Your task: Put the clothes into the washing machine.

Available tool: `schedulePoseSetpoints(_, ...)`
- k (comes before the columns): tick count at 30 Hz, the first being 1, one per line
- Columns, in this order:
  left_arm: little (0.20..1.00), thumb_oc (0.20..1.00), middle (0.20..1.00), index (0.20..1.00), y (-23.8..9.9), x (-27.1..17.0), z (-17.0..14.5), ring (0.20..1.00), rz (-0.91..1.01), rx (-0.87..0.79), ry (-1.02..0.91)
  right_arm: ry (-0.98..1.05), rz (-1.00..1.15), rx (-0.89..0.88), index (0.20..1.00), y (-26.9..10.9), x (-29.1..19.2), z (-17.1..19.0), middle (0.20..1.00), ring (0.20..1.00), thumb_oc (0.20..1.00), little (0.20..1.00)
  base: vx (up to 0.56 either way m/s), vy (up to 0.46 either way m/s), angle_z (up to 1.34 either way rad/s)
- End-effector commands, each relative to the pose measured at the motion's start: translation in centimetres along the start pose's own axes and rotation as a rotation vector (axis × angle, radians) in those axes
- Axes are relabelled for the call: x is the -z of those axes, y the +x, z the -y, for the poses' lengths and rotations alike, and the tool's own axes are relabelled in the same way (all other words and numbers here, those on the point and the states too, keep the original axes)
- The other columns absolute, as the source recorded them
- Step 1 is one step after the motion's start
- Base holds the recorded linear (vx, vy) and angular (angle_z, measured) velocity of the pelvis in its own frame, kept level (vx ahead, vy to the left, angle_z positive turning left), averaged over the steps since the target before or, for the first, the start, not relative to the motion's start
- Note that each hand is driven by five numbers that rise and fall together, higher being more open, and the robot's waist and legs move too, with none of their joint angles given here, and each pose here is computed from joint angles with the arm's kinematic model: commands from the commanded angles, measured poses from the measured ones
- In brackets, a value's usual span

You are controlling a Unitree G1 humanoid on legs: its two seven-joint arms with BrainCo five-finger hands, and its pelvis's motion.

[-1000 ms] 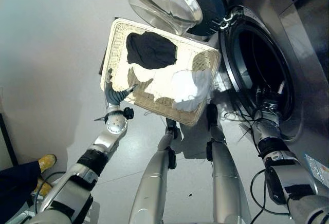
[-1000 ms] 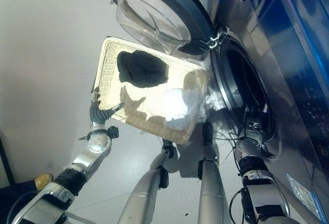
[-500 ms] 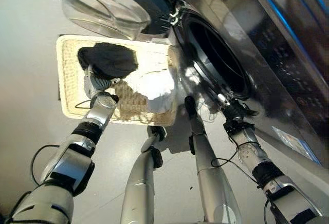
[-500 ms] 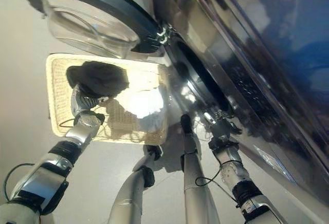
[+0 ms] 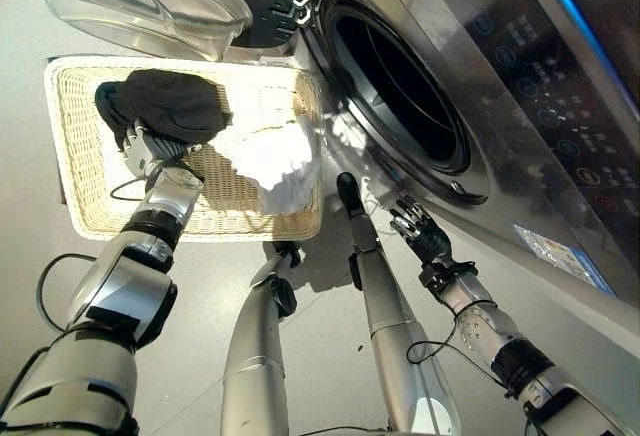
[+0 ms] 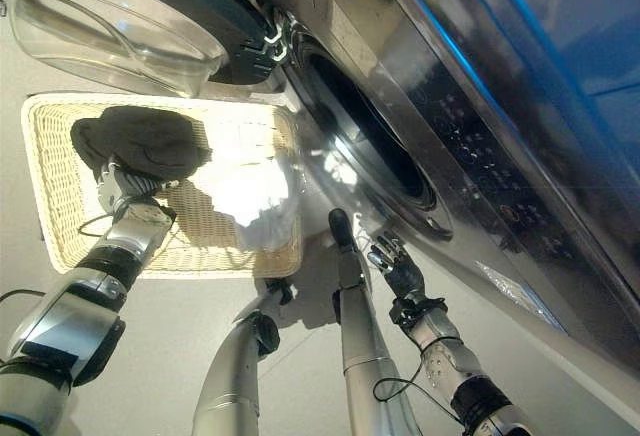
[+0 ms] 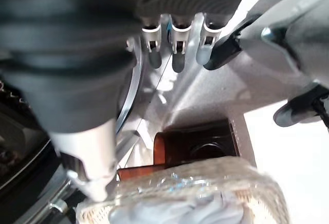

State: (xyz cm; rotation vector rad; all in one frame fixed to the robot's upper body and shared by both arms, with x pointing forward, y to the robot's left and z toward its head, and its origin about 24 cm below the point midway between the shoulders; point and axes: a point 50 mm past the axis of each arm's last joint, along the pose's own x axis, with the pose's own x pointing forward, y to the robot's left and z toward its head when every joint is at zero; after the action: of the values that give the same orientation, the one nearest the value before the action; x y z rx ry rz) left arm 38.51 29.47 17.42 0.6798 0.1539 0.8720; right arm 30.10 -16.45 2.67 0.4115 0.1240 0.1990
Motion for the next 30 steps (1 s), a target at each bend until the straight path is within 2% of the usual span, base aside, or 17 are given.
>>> schedulePoseSetpoints(1,1.0,1.0,1.0,1.0,2.7,0.6,-5.3,1.0,-0.026,-0.19,0.072,0.009,0.022,-0.079,1.0,-1.1,-0.1,-0.8,1.0,1.0,1.0,1.0,0.02,0.034,-0.05)
schedulePoseSetpoints(4,1.0,1.0,1.0,1.0,2.8,-0.4,-5.6,1.0,-0.02,-0.206,0.036,0.021,0.038,-0.078,1.0,-1.0,-0.5,-0.9,1.0,1.0,1.0,1.0,0.01,0.011,-0.01)
schedulePoseSetpoints(6,1.0,1.0,1.0,1.0,2.6,-1.6,-5.6,1.0,-0.003,-0.219,-0.064,0.037,0.041,-0.072,1.0,-0.9,-0.5,-1.2,1.0,1.0,1.0,1.0,0.02,-0.007,0.0)
schedulePoseSetpoints(8,1.0,1.0,1.0,1.0,2.5,-2.7,-5.7,1.0,0.012,-0.222,-0.205,0.038,0.035,-0.069,1.0,-0.9,-0.4,-1.3,1.0,1.0,1.0,1.0,0.03,-0.016,0.03)
schedulePoseSetpoints(9,1.0,1.0,1.0,1.0,2.2,-4.1,-5.5,1.0,0.041,-0.191,-0.39,0.043,0.027,-0.067,1.0,-0.7,-0.2,-1.6,1.0,1.0,1.0,1.0,0.04,-0.023,0.03)
schedulePoseSetpoints(11,1.0,1.0,1.0,1.0,1.7,-6.0,-5.4,1.0,0.086,-0.153,-0.623,0.048,0.016,-0.064,1.0,-0.6,0.0,-1.8,1.0,1.0,1.0,1.0,0.03,-0.042,0.04)
schedulePoseSetpoints(12,1.0,1.0,1.0,1.0,1.7,-6.2,-5.4,1.0,0.091,-0.15,-0.639,0.049,0.016,-0.064,1.0,-0.6,0.0,-1.9,1.0,1.0,1.0,1.0,0.02,-0.062,0.08)
schedulePoseSetpoints(14,1.0,1.0,1.0,1.0,0.4,-9.0,-5.0,1.0,0.171,-0.06,-0.898,0.062,0.012,-0.072,1.0,-0.5,0.3,-2.4,1.0,1.0,1.0,1.0,0.02,-0.073,0.09)
schedulePoseSetpoints(16,1.0,1.0,1.0,1.0,0.0,-9.8,-5.0,1.0,0.201,-0.042,-0.961,0.064,0.012,-0.077,1.0,-0.4,0.3,-2.6,1.0,1.0,1.0,1.0,0.01,-0.061,0.09)
schedulePoseSetpoints(17,0.332,0.332,0.332,0.332,-0.9,-11.3,-4.9,0.332,0.246,-0.006,-1.076,0.071,0.013,-0.088,1.0,-0.2,0.3,-3.0,1.0,1.0,1.0,1.0,0.02,-0.083,0.11)
schedulePoseSetpoints(18,0.2,0.2,0.2,0.2,-1.5,-12.0,-5.0,0.2,0.269,0.001,-1.152,0.072,0.013,-0.096,1.0,-0.1,0.4,-3.2,1.0,1.0,1.0,1.0,0.02,-0.069,0.06)
schedulePoseSetpoints(21,0.2,0.2,0.2,0.2,-2.1,-12.9,-5.2,0.2,0.288,0.009,-1.26,0.077,0.014,-0.104,1.0,0.0,0.4,-3.4,1.0,1.0,1.0,1.0,0.0,-0.035,0.01)
schedulePoseSetpoints(22,0.2,0.2,0.2,0.2,-2.6,-13.4,-5.5,0.2,0.311,0.009,-1.374,0.086,0.012,-0.116,1.0,0.0,0.5,-3.6,1.0,1.0,1.0,1.0,0.0,-0.072,0.03)
schedulePoseSetpoints(26,0.2,0.2,0.2,0.2,-3.4,-13.7,-6.0,0.2,0.328,-0.026,-1.551,0.099,0.009,-0.135,1.0,0.0,0.9,-3.8,1.0,1.0,1.0,1.0,-0.01,-0.067,0.08)
schedulePoseSetpoints(30,0.2,0.2,0.2,0.2,-3.7,-13.1,-6.3,0.2,0.33,-0.093,-1.609,0.123,0.009,-0.144,1.0,-0.2,1.3,-4.0,1.0,1.0,1.0,1.0,-0.01,-0.046,0.02)
